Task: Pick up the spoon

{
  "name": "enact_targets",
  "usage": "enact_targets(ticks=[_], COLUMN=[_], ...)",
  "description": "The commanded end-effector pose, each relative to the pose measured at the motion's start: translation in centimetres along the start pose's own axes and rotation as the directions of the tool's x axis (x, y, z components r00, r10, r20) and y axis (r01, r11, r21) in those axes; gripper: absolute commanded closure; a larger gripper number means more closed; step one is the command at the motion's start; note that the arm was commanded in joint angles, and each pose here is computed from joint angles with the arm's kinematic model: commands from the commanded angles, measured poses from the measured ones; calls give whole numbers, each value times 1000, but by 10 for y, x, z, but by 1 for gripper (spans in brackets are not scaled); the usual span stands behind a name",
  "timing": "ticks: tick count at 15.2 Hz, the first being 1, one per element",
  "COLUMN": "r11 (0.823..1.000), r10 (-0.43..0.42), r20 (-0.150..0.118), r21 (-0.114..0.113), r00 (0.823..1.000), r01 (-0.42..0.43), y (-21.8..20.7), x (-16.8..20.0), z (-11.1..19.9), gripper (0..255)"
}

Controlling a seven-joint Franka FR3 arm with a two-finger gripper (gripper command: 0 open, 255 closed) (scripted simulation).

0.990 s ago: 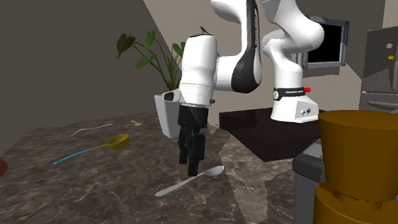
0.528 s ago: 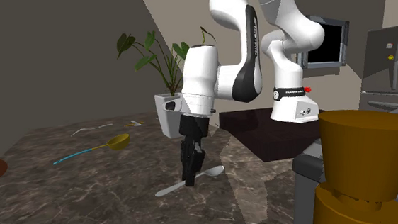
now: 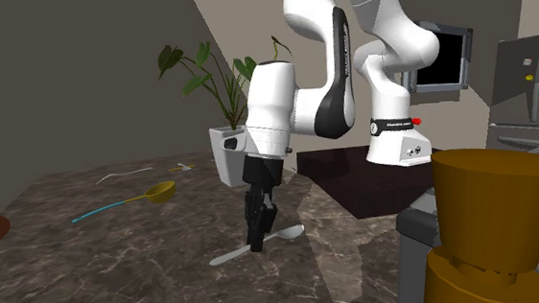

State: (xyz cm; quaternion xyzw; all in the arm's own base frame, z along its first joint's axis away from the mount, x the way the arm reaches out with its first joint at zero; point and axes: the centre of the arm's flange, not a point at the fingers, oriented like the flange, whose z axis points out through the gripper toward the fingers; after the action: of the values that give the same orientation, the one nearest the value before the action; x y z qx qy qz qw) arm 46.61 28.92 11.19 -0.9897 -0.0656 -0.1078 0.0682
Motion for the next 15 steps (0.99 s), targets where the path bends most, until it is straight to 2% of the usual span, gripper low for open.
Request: enact_targets(ticks=[1, 15], r11=[1000, 1000], r10=[0, 0], r20=[0, 0], r21=[0, 0], r00=[1000, 1000], r01=[0, 0], y=[-1, -10], x=[1, 18], z=[-5, -76], gripper=[255, 255])
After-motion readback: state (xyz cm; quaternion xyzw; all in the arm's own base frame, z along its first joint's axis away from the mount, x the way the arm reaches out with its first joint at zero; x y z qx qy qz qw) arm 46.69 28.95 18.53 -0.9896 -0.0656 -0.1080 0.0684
